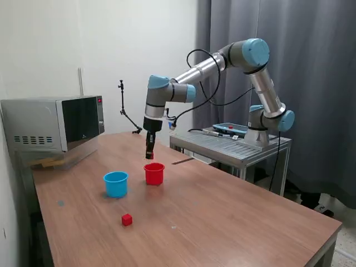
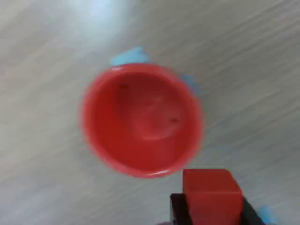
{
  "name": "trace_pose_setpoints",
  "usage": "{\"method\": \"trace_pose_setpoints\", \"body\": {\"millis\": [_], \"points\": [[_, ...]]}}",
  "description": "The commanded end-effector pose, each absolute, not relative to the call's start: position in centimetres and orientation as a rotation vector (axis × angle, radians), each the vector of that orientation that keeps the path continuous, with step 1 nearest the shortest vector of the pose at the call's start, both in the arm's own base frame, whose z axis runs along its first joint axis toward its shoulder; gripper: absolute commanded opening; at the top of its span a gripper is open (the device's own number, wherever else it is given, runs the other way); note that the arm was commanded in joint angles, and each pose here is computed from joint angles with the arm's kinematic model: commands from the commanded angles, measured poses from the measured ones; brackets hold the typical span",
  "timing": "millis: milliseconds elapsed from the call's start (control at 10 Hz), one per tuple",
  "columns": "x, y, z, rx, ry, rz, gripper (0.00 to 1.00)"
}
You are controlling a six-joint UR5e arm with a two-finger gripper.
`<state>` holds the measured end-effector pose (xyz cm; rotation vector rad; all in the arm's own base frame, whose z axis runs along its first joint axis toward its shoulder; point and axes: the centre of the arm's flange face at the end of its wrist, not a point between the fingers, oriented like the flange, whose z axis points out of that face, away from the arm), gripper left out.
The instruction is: Place red objects in the red bin, and blue objects in the blue bin.
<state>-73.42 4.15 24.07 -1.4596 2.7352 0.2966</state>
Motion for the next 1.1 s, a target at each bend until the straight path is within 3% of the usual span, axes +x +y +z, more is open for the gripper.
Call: {"method": "trace_pose_setpoints", "body": {"millis": [0,300,1000], "points": [[-69.2,9.0,26.1,-1.335,2.768,0.301,0.00],[-67.9,7.3,24.6,-1.343,2.747,0.254,0.00],[-68.8,1.9,22.5,-1.377,2.814,0.238,0.00]]}}
